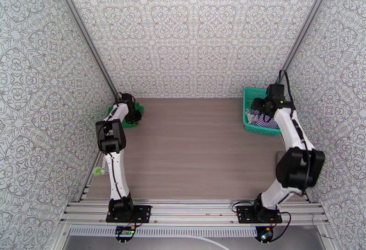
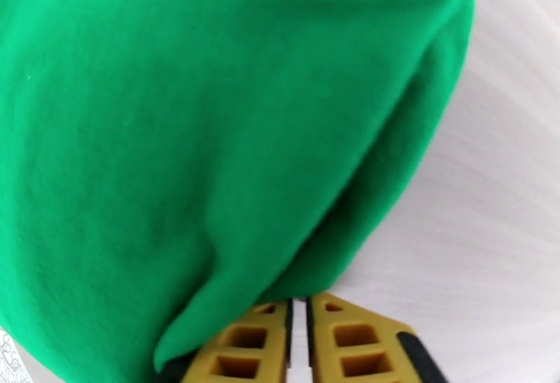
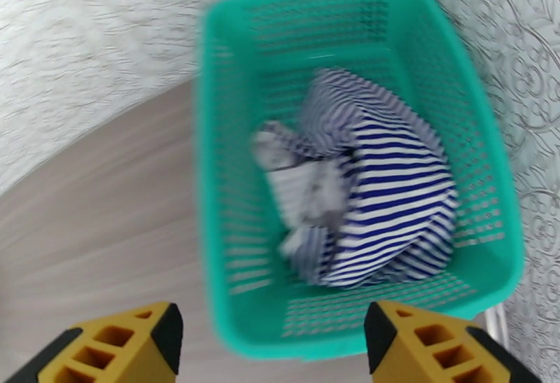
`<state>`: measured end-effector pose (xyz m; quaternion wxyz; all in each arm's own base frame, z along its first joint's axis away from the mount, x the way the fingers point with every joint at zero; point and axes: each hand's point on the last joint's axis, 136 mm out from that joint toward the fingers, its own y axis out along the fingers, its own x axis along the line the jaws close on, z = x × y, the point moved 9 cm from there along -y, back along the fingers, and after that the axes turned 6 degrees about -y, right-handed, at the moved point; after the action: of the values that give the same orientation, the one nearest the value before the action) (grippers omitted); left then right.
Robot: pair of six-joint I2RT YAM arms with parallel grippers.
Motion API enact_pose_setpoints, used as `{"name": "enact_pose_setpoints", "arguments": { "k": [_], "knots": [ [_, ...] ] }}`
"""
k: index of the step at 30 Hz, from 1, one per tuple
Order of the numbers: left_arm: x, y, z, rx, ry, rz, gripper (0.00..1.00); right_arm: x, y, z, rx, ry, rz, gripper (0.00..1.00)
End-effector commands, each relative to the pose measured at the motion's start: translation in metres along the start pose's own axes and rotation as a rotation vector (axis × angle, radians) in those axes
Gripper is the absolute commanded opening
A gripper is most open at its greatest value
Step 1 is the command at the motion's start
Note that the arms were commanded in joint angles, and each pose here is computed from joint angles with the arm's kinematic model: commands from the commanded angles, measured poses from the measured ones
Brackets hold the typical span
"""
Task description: Fold and stack the mixed laundry pile
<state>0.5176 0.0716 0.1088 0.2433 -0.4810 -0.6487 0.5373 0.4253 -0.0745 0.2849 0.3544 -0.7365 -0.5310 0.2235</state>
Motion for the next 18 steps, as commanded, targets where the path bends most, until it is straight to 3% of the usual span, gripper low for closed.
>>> {"name": "enact_pose_setpoints", "arguments": {
  "k": [1,5,8,12,16,18],
  "knots": [
    [-0.033,-0.037,0.001,-0.047,0.045,0.105,0.29,-0.023,0.03,0.004,0.14,0.016,0.158,0.75],
    [-0.064,-0.084,0.004,-0.127,0.101,0.223,0.32,-0.028,0.072,0.002,0.21,0.033,0.125,0.7],
    [-0.088,-0.115,0.023,-0.149,0.16,0.326,0.34,-0.027,0.095,0.002,0.248,0.028,0.118,0.59],
    [-0.115,-0.142,0.069,-0.173,0.232,0.482,0.39,-0.032,0.115,0.006,0.271,0.011,0.178,0.38],
    [-0.124,-0.15,0.116,-0.151,0.244,0.585,0.39,-0.034,0.104,0.0,0.245,0.004,0.198,0.02],
    [-0.128,-0.154,0.135,-0.14,0.267,0.63,0.38,-0.03,0.086,-0.008,0.201,0.012,0.165,0.0]
  ]
}}
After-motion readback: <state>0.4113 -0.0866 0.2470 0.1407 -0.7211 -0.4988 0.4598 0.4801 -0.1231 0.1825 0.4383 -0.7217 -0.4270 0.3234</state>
